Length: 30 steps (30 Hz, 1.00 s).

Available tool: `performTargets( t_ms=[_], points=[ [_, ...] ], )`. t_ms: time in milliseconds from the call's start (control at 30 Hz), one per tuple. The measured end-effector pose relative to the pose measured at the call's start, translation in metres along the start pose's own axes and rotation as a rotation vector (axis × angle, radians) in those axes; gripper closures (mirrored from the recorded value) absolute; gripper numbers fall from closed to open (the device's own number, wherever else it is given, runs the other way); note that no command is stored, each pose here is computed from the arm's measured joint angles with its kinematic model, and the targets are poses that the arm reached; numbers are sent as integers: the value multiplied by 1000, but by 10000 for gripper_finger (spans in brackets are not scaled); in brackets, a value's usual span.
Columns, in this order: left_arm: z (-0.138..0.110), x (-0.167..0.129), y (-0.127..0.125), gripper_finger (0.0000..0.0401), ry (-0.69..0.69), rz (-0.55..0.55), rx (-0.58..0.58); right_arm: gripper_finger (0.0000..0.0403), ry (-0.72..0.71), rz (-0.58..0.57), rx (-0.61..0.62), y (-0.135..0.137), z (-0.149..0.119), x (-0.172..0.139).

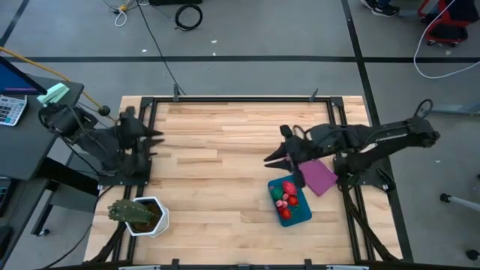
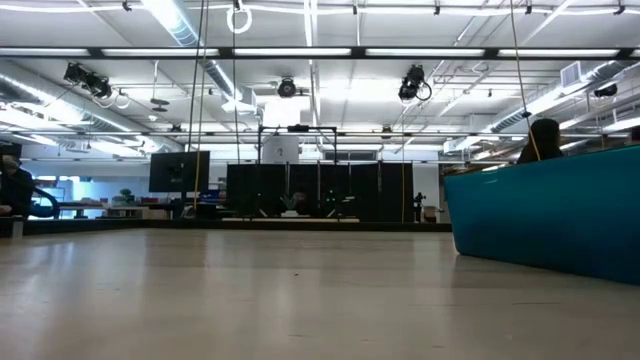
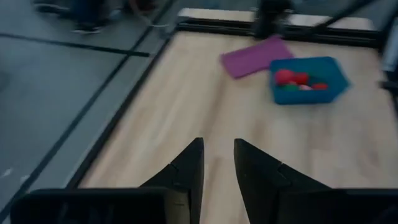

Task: Pick and placing Produce into tupperware
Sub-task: Return to Home Position

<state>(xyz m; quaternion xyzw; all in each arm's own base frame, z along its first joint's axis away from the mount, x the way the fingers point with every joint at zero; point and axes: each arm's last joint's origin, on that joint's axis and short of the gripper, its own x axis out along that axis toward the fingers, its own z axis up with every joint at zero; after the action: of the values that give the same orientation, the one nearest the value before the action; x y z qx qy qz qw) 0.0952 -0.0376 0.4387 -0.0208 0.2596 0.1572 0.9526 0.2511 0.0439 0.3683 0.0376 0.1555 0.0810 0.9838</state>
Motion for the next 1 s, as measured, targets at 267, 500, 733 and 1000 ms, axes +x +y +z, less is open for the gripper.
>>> performTargets(
  t_ms=[267,500,733,1000],
  points=[
    [-18,-18,31,307,-98,114,-42,323,-170,114,63,-15,-63,-40],
    [-57,-7,43,305,-114,130,-19,323,-277,132,118,-16,-107,-75],
    [-90,23,23,305,-247,-29,13,323,-349,127,113,-16,-116,-92],
    [-101,45,-12,305,-423,-385,253,323,-360,123,86,-15,-112,-94]
  ],
)
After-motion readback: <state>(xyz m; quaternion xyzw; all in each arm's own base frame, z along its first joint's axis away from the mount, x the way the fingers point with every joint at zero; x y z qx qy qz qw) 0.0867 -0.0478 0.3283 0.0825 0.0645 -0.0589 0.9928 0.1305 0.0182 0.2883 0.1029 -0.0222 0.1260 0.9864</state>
